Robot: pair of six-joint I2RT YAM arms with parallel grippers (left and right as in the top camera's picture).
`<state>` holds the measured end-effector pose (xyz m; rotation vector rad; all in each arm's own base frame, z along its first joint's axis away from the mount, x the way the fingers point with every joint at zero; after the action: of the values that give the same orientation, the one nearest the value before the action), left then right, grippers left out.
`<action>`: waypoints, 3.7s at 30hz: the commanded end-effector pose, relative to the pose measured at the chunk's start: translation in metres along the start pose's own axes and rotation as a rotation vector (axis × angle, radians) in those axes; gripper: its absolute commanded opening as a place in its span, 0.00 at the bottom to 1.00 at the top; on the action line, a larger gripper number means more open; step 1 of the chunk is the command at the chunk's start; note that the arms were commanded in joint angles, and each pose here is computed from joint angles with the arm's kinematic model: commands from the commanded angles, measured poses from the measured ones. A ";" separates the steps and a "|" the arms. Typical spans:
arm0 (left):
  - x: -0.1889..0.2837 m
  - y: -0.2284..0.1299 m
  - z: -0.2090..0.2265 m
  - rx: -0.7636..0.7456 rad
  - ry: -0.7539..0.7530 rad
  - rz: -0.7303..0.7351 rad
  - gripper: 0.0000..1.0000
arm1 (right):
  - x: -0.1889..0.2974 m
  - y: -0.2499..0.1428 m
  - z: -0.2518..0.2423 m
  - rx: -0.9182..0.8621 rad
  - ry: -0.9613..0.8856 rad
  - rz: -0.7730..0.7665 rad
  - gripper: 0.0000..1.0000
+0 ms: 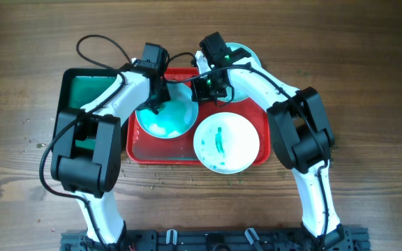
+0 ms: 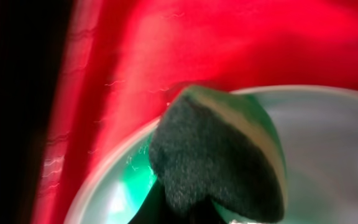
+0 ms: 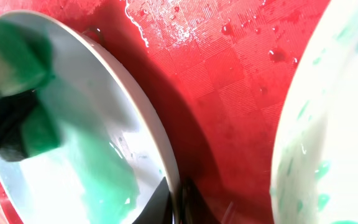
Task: Clean dirty plates on tray and stack at the side
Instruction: 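Scrub the held plate with the sponge in the left gripper, then carry the scrubbed plate right of the red tray and set it down, then grasp the left plate on the red tray with right gripper, tilt up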
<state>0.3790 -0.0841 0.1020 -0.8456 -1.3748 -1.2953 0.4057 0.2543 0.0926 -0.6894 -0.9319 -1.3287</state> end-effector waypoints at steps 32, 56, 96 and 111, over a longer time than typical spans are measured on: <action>0.174 0.036 0.171 0.487 -0.074 -0.086 0.04 | 0.092 -0.109 0.177 0.434 -1.267 -0.997 0.04; 0.174 0.033 0.171 0.487 -0.070 -0.068 0.04 | 0.138 -0.034 0.080 0.102 -0.156 -0.279 0.04; 0.175 0.042 0.164 0.490 -0.121 -0.124 0.04 | 0.127 -0.126 -0.111 -0.186 -0.200 0.025 0.37; 0.175 0.041 0.164 0.489 -0.119 -0.115 0.04 | 0.090 -0.152 -0.101 -0.142 -0.208 0.090 0.04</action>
<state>0.3426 0.0588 0.2990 -0.5120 -1.7572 -0.9481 0.2712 0.0967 0.1043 -1.0328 -0.9801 -1.2668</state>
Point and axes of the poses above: each gripper's point midway between its finger pads, its own x axis back along the fingers, its own z axis along the line the jaws close on, y = z × x, the point moved 10 cm from there along x, back along the fingers, and after that the axes turned 6 degrees about -x, right-handed, at the moved point
